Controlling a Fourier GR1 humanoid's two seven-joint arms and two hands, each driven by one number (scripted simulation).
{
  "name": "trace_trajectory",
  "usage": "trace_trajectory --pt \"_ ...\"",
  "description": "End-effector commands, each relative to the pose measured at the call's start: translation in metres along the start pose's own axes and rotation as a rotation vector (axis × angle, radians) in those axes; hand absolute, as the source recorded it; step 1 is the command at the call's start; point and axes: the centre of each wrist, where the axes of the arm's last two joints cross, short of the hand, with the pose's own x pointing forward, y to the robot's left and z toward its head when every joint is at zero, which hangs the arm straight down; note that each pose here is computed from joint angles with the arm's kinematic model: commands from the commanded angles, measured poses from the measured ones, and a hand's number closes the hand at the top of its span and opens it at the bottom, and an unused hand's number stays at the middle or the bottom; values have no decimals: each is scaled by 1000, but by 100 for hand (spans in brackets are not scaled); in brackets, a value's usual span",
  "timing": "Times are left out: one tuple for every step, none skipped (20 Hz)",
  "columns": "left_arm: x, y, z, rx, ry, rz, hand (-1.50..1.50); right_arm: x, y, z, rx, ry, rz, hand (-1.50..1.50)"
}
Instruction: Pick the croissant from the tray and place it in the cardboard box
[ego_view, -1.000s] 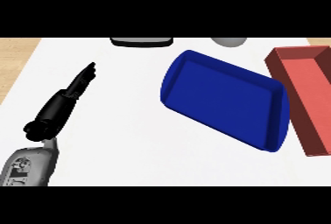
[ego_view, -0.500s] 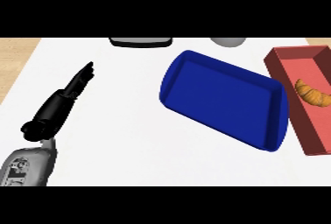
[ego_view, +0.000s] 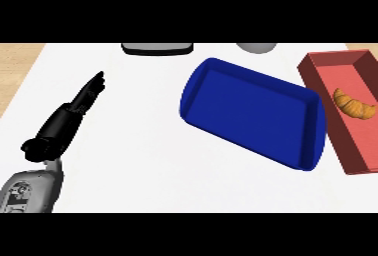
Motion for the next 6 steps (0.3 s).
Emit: trace_trajectory --pt "1 -7 4 5 -3 -14 0 -28 -31 1 -168 37 -241 -150" --pt "4 -10 -3 4 -19 10 0 -31 -25 2 -187 35 -280 -150" --pt "7 2 -3 -10 -11 -5 0 -35 -52 0 -188 34 -273 -150" --pt "0 8 3 3 -19 -13 0 -64 -55 8 -214 16 -288 -150" --pt "-7 1 2 -5 7 0 0 -71 -56 10 -232 25 -279 -150" --pt "5 -1 -7 -7 -8 7 0 -64 -61 8 -251 25 -298 -150"
